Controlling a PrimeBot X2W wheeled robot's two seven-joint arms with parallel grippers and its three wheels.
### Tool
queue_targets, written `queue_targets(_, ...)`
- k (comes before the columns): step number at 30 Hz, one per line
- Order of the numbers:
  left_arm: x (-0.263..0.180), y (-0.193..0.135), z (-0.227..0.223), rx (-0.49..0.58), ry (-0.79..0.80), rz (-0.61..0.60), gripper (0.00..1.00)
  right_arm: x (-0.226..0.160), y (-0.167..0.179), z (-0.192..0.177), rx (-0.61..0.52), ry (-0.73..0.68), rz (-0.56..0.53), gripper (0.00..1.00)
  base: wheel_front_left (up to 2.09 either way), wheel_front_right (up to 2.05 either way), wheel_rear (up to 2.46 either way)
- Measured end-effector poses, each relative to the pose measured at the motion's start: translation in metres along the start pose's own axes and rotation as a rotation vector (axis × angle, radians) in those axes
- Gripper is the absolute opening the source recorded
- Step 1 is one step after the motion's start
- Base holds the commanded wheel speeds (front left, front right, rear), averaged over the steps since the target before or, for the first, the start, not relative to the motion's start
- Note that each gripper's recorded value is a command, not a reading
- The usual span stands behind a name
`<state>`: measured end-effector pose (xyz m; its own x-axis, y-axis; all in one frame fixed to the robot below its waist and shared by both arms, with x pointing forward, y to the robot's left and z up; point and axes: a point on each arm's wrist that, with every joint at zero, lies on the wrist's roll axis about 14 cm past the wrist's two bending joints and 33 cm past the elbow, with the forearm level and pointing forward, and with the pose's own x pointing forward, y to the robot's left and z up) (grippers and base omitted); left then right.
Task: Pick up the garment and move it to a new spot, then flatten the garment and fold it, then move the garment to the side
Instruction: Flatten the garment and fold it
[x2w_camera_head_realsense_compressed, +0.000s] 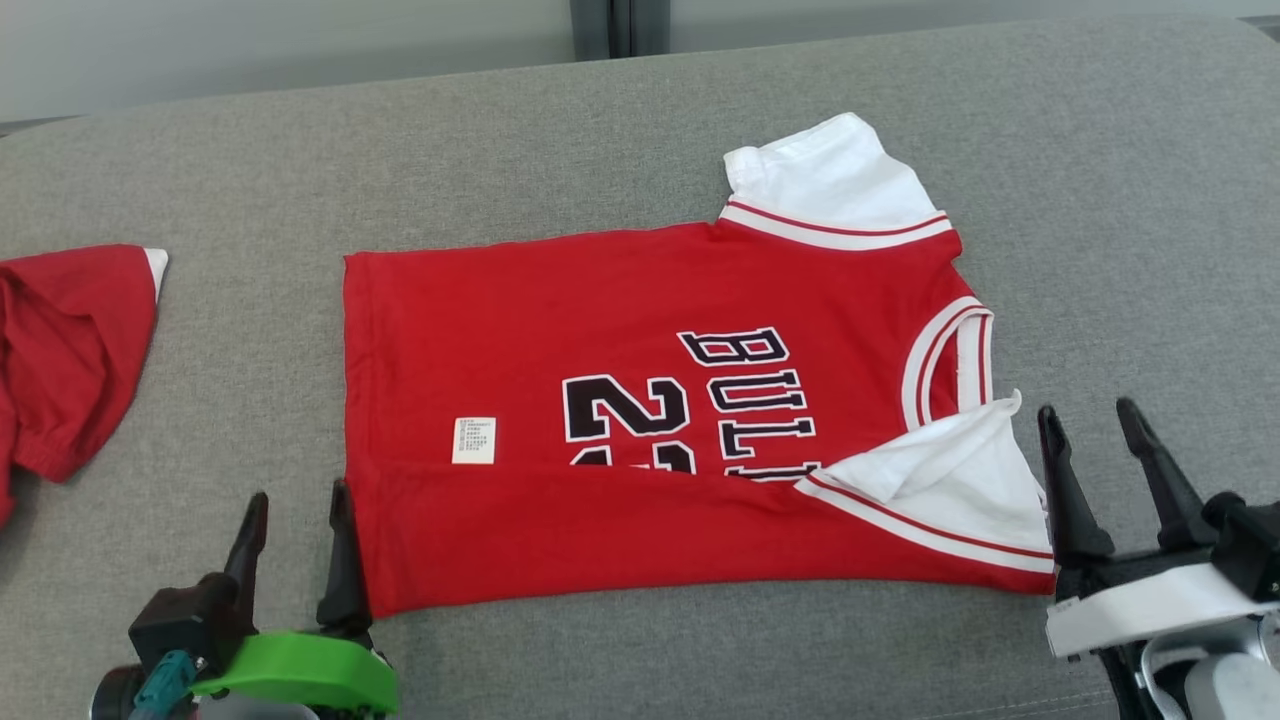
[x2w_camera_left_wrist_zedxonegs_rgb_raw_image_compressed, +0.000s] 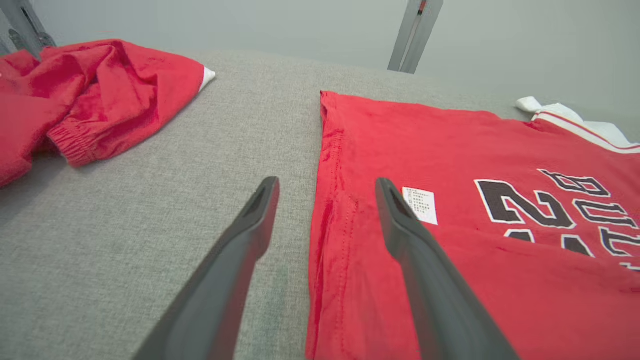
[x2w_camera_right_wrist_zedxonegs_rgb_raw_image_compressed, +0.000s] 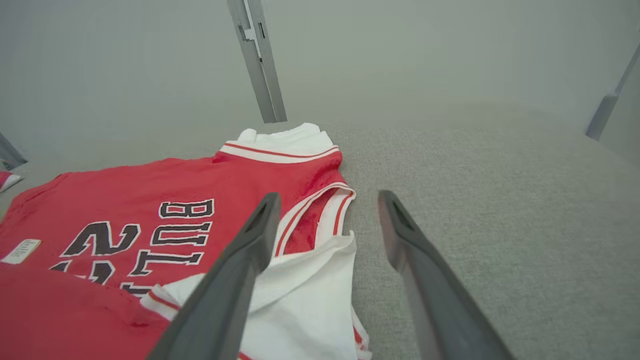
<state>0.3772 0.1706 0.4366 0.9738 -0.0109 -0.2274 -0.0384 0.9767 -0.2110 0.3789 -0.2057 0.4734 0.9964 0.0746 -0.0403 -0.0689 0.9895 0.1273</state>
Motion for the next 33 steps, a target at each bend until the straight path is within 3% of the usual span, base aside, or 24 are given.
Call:
queue_targets(7,0.009,-0.013,0.052,0.051,-0.198,-0.031,1.00,0.017,0.019,0.049,-0.045,-0.125,0.059,1.00,0.00,0.00,0.00)
queue_targets(16,0.013,-0.017,0.058,0.084,-0.197,-0.049,1.00,0.019,0.023,0.053,-0.043,-0.118,0.065,1.00,0.00,0.00,0.00)
queue_targets(22,0.050,-0.036,0.081,0.102,-0.203,-0.148,1.00,0.027,0.022,0.044,-0.035,-0.093,0.062,1.00,0.00,0.00,0.00)
queue_targets(26,0.090,-0.043,0.088,0.119,-0.132,-0.205,1.00,0.036,0.025,0.036,-0.026,-0.077,0.071,1.00,0.00,0.00,0.00)
queue_targets(33,0.150,-0.032,0.038,0.136,0.166,-0.226,1.00,0.046,0.021,0.016,-0.007,-0.033,0.057,1.00,0.00,0.00,0.00)
